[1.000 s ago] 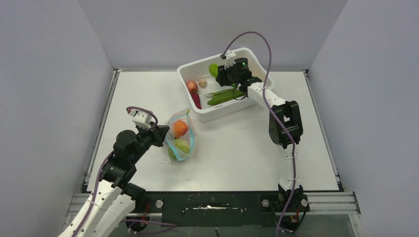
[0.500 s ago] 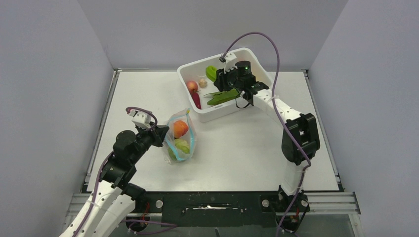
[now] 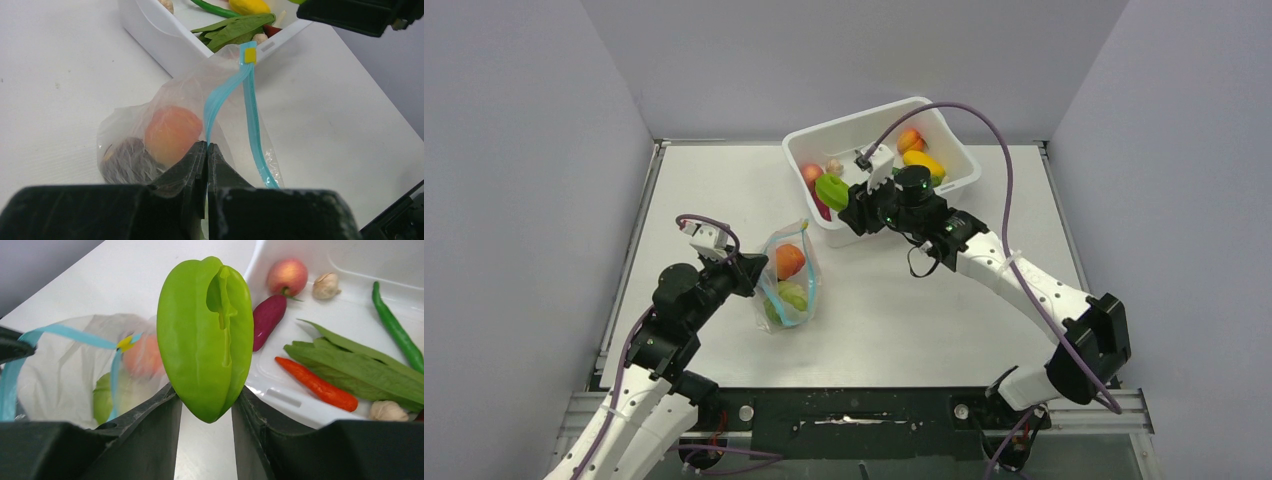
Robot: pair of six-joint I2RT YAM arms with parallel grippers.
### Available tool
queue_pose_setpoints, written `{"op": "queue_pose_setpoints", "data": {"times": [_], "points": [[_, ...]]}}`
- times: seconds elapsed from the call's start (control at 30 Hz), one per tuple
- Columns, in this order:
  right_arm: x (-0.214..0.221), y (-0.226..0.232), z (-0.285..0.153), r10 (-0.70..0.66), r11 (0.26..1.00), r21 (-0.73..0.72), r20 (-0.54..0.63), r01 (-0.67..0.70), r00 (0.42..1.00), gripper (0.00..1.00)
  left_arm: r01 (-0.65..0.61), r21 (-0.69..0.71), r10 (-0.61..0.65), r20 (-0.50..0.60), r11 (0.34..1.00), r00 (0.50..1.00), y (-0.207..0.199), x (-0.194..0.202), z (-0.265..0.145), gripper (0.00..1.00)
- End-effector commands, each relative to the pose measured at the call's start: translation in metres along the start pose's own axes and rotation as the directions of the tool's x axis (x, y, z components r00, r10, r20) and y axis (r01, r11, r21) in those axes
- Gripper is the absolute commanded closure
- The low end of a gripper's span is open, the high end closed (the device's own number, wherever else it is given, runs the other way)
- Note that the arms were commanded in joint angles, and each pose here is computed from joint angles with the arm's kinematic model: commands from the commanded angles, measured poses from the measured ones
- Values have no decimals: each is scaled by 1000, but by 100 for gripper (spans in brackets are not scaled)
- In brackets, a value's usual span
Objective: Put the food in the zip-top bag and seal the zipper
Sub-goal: Pick up the fake vegetable from the bin, then place the fake vegetable in the zipper food storage bag.
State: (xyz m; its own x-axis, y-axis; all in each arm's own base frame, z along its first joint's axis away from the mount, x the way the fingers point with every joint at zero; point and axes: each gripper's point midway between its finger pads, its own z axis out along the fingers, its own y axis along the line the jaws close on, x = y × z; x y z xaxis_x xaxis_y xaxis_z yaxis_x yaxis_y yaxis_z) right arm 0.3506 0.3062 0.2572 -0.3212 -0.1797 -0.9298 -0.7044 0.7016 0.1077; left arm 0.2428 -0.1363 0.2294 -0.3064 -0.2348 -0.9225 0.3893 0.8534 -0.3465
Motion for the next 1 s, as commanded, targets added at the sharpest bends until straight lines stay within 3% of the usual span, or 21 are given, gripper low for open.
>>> {"op": "queue_pose_setpoints", "data": {"times": [0.0, 0.3, 0.57, 0.97], "points": [[-13, 32, -31, 29, 998, -52, 65, -25, 997, 70, 15, 47, -19, 90, 999, 996, -13, -29, -1, 100], [8, 89, -63, 48, 984, -173, 41, -40, 998, 68, 34, 61, -39, 85, 998, 996, -16, -29, 2, 100], [35, 126, -56, 65, 969, -236, -53, -76, 996, 66, 58, 89, -67, 100, 994, 993, -23, -35, 0, 100], [64, 138, -23, 97, 984, -133, -177, -122, 979, 65, 76, 123, -88, 99, 990, 991, -30, -39, -3, 100]]}}
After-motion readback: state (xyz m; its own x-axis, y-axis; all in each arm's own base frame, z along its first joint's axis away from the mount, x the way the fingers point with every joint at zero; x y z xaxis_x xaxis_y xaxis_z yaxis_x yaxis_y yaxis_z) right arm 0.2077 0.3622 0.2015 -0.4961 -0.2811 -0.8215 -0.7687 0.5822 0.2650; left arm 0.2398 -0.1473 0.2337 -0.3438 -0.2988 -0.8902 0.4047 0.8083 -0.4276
